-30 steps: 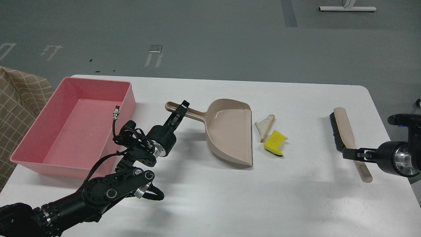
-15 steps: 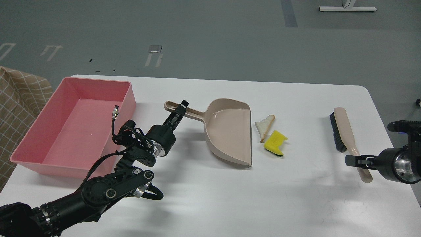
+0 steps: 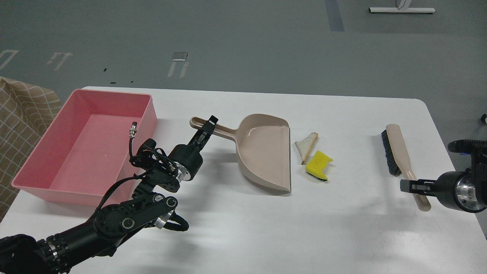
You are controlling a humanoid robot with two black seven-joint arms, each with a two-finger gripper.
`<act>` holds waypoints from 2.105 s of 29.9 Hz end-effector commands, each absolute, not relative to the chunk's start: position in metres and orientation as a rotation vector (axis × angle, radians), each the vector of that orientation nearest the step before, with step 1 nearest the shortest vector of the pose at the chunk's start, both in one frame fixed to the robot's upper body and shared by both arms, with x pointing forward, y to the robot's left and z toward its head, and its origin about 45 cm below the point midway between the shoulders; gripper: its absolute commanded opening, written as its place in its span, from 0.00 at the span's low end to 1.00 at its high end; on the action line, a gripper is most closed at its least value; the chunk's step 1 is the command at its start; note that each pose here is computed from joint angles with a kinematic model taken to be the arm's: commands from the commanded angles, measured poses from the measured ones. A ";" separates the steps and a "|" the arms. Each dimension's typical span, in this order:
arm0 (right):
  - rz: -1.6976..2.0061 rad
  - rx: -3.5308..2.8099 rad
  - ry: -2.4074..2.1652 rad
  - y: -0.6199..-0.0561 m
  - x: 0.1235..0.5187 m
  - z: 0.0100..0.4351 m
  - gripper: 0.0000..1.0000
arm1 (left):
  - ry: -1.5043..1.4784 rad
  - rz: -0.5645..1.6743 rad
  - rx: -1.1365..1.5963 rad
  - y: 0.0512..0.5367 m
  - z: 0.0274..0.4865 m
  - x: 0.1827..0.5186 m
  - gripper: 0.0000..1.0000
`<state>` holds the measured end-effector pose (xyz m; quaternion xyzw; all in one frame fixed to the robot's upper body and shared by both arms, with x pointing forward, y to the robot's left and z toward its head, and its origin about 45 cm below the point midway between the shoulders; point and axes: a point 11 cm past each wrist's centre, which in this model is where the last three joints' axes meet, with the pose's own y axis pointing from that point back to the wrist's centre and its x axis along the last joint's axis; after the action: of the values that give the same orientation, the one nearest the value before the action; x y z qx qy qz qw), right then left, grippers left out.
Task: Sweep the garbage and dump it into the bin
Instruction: 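Close the right gripper on the brush handle, then lift the brush and sweep the yellow sponge into the dustpan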
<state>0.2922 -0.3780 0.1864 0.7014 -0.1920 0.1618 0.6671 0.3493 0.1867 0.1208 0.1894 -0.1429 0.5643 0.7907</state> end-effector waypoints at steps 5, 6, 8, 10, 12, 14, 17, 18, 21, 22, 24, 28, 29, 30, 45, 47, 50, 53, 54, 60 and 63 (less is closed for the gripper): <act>0.363 1.585 -0.434 -0.378 0.292 0.186 0.49 | -0.306 1.214 0.407 0.186 0.120 0.349 0.00; 0.363 1.585 -0.434 -0.378 0.292 0.186 0.49 | -0.307 1.214 0.406 0.186 0.121 0.349 0.00; 0.363 1.585 -0.434 -0.378 0.292 0.186 0.45 | -0.306 1.214 0.407 0.186 0.121 0.349 0.00; 0.362 1.586 -0.434 -0.378 0.292 0.186 0.45 | -0.306 1.214 0.407 0.186 0.121 0.349 0.00; 0.362 1.586 -0.434 -0.378 0.292 0.186 0.45 | -0.306 1.214 0.407 0.186 0.121 0.349 0.00; 0.360 1.587 -0.433 -0.378 0.292 0.186 0.37 | -0.306 1.214 0.407 0.186 0.121 0.349 0.00; 0.358 1.590 -0.436 -0.377 0.292 0.186 0.34 | -0.307 1.214 0.406 0.186 0.121 0.349 0.00; 0.357 1.591 -0.436 -0.377 0.292 0.186 0.33 | -0.307 1.214 0.406 0.186 0.121 0.349 0.00; 0.355 1.592 -0.435 -0.377 0.291 0.186 0.26 | -0.306 1.214 0.407 0.186 0.121 0.349 0.00; 0.353 1.591 -0.436 -0.378 0.291 0.186 0.26 | -0.307 1.215 0.408 0.187 0.121 0.349 0.00; 0.353 1.591 -0.436 -0.378 0.291 0.186 0.23 | -0.307 1.215 0.408 0.187 0.121 0.349 0.00; 0.353 1.592 -0.437 -0.377 0.291 0.185 0.14 | -0.306 1.214 0.407 0.186 0.121 0.349 0.00; 0.354 1.594 -0.438 -0.377 0.292 0.186 0.13 | -0.306 1.214 0.407 0.186 0.121 0.349 0.00; 0.354 1.594 -0.438 -0.377 0.292 0.186 0.12 | -0.306 1.214 0.407 0.186 0.121 0.349 0.00; 0.401 1.630 -0.491 -0.366 0.305 0.202 0.00 | -0.307 1.215 0.408 0.187 0.121 0.349 0.00; 0.410 1.642 -0.493 -0.362 0.305 0.205 0.00 | -0.307 1.215 0.408 0.187 0.121 0.349 0.00; 0.396 1.693 -0.478 -0.350 0.300 0.205 0.00 | -0.306 1.214 0.407 0.186 0.121 0.349 0.00; 0.400 1.741 -0.454 -0.336 0.292 0.208 0.00 | -0.305 1.214 0.408 0.186 0.120 0.349 0.00; 0.405 1.746 -0.449 -0.334 0.291 0.209 0.00 | -0.305 1.214 0.408 0.186 0.120 0.349 0.00; 0.389 1.757 -0.422 -0.330 0.283 0.202 0.00 | -0.305 1.214 0.408 0.186 0.120 0.349 0.00; 0.379 1.761 -0.416 -0.329 0.280 0.198 0.00 | -0.304 1.214 0.407 0.185 0.120 0.349 0.00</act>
<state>0.2825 -0.3301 0.2011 0.7587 -0.1820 0.1670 0.6028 0.3488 0.1858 0.1202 0.1892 -0.1414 0.5643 0.7911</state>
